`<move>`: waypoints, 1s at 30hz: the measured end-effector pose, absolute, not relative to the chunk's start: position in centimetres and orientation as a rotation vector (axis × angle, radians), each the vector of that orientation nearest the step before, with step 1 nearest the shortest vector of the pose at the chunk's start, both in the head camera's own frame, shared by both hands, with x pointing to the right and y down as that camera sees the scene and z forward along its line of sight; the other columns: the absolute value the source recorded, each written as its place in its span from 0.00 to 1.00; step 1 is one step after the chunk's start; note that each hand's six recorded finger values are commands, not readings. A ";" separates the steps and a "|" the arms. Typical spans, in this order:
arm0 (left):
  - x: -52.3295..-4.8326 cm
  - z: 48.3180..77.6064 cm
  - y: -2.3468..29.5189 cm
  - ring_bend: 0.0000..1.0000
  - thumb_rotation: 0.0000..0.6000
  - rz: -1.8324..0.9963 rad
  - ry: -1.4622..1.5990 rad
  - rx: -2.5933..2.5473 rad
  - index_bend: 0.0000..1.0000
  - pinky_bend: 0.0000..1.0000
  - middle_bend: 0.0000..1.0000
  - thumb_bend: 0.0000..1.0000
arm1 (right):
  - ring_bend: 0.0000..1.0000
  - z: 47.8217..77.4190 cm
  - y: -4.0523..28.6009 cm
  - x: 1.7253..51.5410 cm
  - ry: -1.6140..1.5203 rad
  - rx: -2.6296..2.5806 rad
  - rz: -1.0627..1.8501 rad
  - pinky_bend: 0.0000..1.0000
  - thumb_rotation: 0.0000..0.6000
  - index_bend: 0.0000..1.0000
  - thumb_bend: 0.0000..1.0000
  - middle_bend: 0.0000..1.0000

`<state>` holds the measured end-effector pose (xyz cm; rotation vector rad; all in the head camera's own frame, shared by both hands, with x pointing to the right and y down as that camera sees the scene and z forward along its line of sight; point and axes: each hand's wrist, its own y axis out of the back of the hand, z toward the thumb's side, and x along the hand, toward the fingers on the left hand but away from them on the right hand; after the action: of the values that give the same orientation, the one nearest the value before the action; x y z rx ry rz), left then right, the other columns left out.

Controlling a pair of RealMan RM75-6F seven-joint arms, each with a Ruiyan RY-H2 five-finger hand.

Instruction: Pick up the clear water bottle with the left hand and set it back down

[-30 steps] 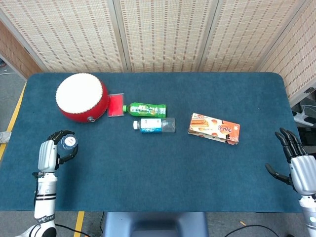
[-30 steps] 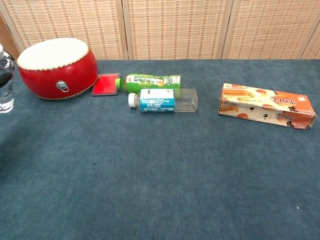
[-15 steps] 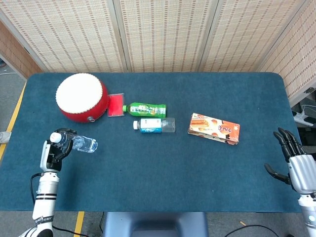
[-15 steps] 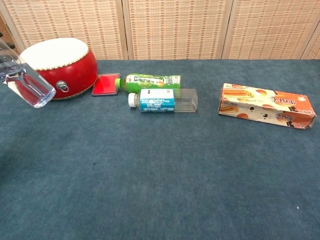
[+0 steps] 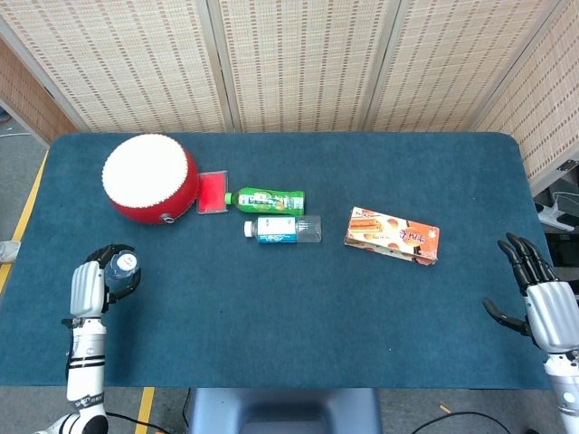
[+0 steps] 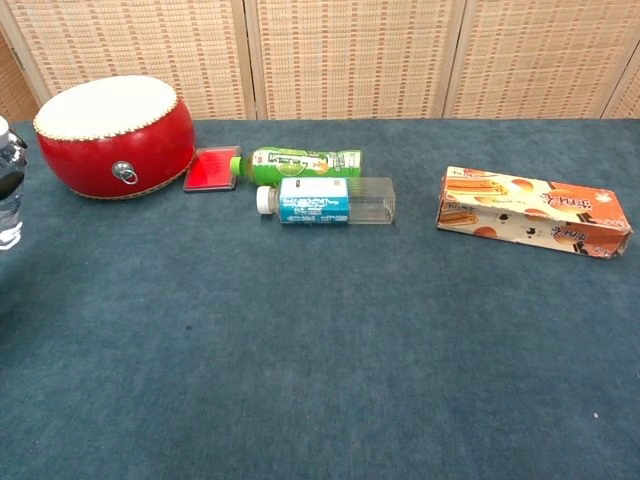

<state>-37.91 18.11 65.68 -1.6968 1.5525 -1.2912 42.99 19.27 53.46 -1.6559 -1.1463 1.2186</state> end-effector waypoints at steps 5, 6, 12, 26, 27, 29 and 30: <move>-37.6 65.9 18.3 0.54 1.00 -1.347 1.447 -1.628 0.74 0.44 0.72 0.64 | 0.00 53.4 19.2 43.0 -1.149 -1.652 1.218 0.20 1.00 0.00 0.17 0.00; -37.4 65.9 18.3 0.54 1.00 -1.341 1.465 -1.650 0.74 0.44 0.72 0.64 | 0.00 53.4 19.2 43.0 -1.150 -1.648 1.218 0.20 1.00 0.00 0.17 0.00; -36.2 65.6 18.3 0.54 1.00 -1.180 1.774 -1.918 0.74 0.44 0.72 0.64 | 0.00 53.5 19.0 43.4 -1.164 -1.599 1.244 0.20 1.00 0.00 0.17 0.00; -35.0 63.9 17.4 0.54 1.00 -0.840 2.161 -2.221 0.74 0.45 0.72 0.64 | 0.00 54.8 18.9 43.5 -1.078 -1.673 1.389 0.20 1.00 0.00 0.17 0.00; -35.2 64.0 17.4 0.54 1.00 -0.879 2.117 -2.189 0.74 0.45 0.72 0.64 | 0.00 54.8 18.9 43.5 -1.076 -1.679 1.392 0.20 1.00 0.00 0.17 0.00; -35.5 64.2 17.5 0.54 1.00 -0.948 2.038 -2.129 0.74 0.45 0.72 0.64 | 0.00 54.8 18.9 43.5 -1.077 -1.675 1.394 0.20 1.00 0.00 0.17 0.00; -35.7 64.3 17.5 0.54 1.00 -0.997 1.981 -2.085 0.74 0.45 0.72 0.64 | 0.00 54.8 18.9 43.5 -1.078 -1.670 1.396 0.20 1.00 0.00 0.17 0.00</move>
<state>-35.67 17.53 64.34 -2.0851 1.9810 -0.9973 43.51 18.86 54.84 -1.6704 -1.0781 1.3958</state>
